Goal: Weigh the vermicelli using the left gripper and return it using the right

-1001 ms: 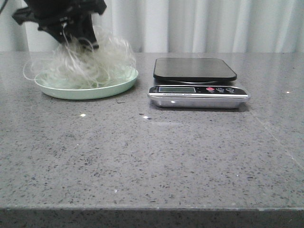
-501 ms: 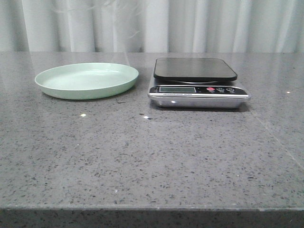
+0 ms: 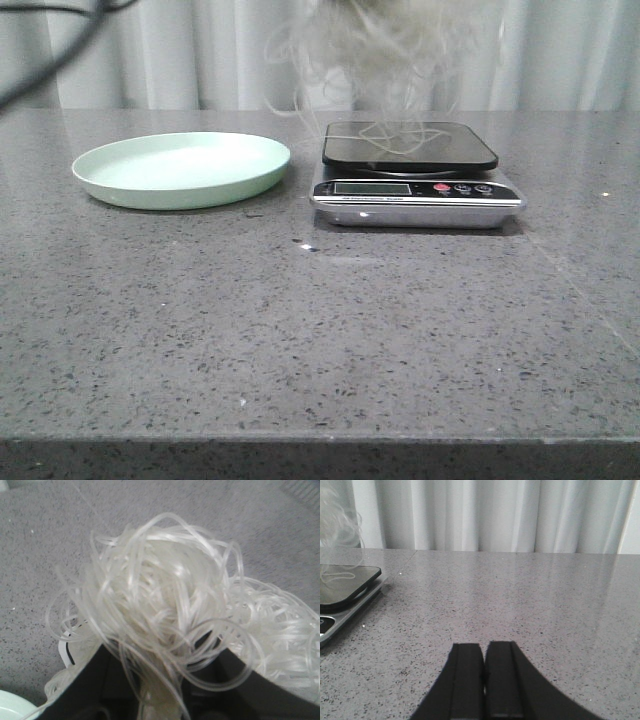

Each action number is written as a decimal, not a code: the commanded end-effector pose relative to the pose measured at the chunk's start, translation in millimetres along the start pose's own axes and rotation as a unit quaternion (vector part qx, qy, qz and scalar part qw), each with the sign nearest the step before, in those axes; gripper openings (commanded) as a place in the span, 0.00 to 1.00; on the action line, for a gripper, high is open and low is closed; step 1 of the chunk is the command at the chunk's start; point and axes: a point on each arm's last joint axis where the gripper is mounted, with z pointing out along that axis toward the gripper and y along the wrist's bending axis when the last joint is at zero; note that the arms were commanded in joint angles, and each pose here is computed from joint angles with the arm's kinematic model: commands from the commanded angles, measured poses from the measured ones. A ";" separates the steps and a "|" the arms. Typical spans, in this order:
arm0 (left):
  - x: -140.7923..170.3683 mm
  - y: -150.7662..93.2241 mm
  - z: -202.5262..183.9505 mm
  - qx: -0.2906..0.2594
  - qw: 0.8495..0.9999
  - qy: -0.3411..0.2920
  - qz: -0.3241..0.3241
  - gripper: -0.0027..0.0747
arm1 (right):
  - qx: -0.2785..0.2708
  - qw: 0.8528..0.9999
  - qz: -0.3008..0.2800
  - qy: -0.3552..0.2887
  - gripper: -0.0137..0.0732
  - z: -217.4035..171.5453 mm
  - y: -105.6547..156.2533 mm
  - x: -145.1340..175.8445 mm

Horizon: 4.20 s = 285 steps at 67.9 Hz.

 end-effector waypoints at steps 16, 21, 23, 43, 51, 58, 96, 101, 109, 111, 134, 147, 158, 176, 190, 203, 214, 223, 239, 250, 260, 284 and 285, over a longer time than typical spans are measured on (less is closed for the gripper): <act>-12.3 -3.8 9.1 0.007 0.998 -0.058 -0.010 0.21 | 0.003 0.999 -0.003 -0.054 0.33 -1.9 -0.3 -11.0; -10.8 -3.3 11.7 0.007 0.998 -0.055 -0.010 0.21 | 0.003 0.999 -0.003 -0.054 0.33 -1.9 -0.3 -11.0; -10.8 -3.3 11.7 0.007 0.998 -0.055 -0.010 0.21 | 0.003 0.999 -0.003 -0.054 0.33 -1.9 -0.3 -11.0; -10.8 -3.3 11.7 0.007 0.998 -0.055 -0.010 0.21 | 0.003 0.999 -0.003 -0.054 0.33 -1.9 -0.3 -11.0; -10.0 -3.4 11.8 0.007 0.999 -0.050 -0.010 0.21 | 0.003 0.999 -0.003 -0.054 0.33 -1.9 -0.3 -11.0; -8.7 -3.5 12.0 0.008 0.999 -0.043 -0.010 0.23 | 0.003 0.999 -0.003 -0.054 0.33 -1.9 -0.3 -11.0; -22.2 -8.5 -11.5 0.013 0.999 -0.039 0.001 0.77 | 0.003 0.999 -0.003 -0.054 0.33 -1.9 -0.3 -11.0; -24.6 -6.3 -18.3 0.007 0.999 -0.040 0.006 0.77 | 0.003 0.999 -0.003 -0.054 0.33 -1.9 -0.3 -11.0; -31.2 -3.4 -36.6 0.001 0.999 -0.047 0.010 0.77 | 0.003 0.999 -0.003 -0.054 0.33 -1.9 -0.3 -11.0; -32.5 -2.4 -40.1 0.000 0.999 -0.049 0.009 0.77 | 0.003 0.999 -0.003 -0.054 0.33 -1.9 -0.3 -11.0; -44.6 36.0 -121.3 -0.068 0.995 -0.077 0.010 0.76 | 0.003 0.999 -0.003 -0.054 0.33 -1.9 -0.3 -11.0; -20.8 71.1 -180.3 -0.142 0.984 -0.103 -0.010 0.62 | 0.003 0.999 -0.003 -0.054 0.33 -1.9 -0.3 -11.0; 16.5 93.5 -229.0 -0.216 0.967 -0.135 -0.027 0.50 | 0.003 0.999 -0.003 -0.054 0.33 -1.9 -0.3 -11.0; 88.5 92.3 -283.6 -0.312 0.930 -0.197 -0.005 0.24 | 0.003 0.999 -0.003 -0.054 0.33 -1.9 -0.3 -11.0; 145.8 75.4 -289.9 -0.320 0.917 -0.239 0.016 0.21 | 0.003 0.998 -0.003 -0.065 0.33 -2.2 -0.3 -13.2; 195.4 63.5 -289.6 -0.320 0.910 -0.263 0.020 0.21 | 0.004 0.995 0.011 -0.096 0.33 -3.5 -0.5 -21.0; 214.4 58.8 -289.6 -0.320 0.906 -0.275 0.023 0.21 | -0.001 0.991 0.048 -0.125 0.33 -9.4 0.2 -48.0; 214.6 58.0 -290.7 -0.321 0.903 -0.284 0.026 0.21 | -0.012 0.988 0.047 -0.143 0.33 -23.5 3.9 -96.8; 211.1 57.2 -293.1 -0.322 0.896 -0.305 0.033 0.21 | -0.025 0.995 0.049 -0.080 0.33 -5.5 9.9 -180.6; 210.8 57.2 -293.4 -0.322 0.895 -0.307 0.034 0.21 | -0.086 0.994 0.066 0.000 0.33 35.5 23.8 -233.8; 210.8 57.2 -293.4 -0.322 0.895 -0.307 0.034 0.21 | -0.166 0.983 0.048 0.060 0.33 77.9 50.9 -260.9; 210.8 57.2 -293.4 -0.322 0.895 -0.307 0.034 0.21 | -0.284 0.949 -0.046 0.131 0.73 170.6 136.7 -254.4; 210.8 57.2 -293.4 -0.322 0.895 -0.307 0.034 0.21 | -0.284 0.948 -0.047 0.138 0.75 176.5 139.7 -250.9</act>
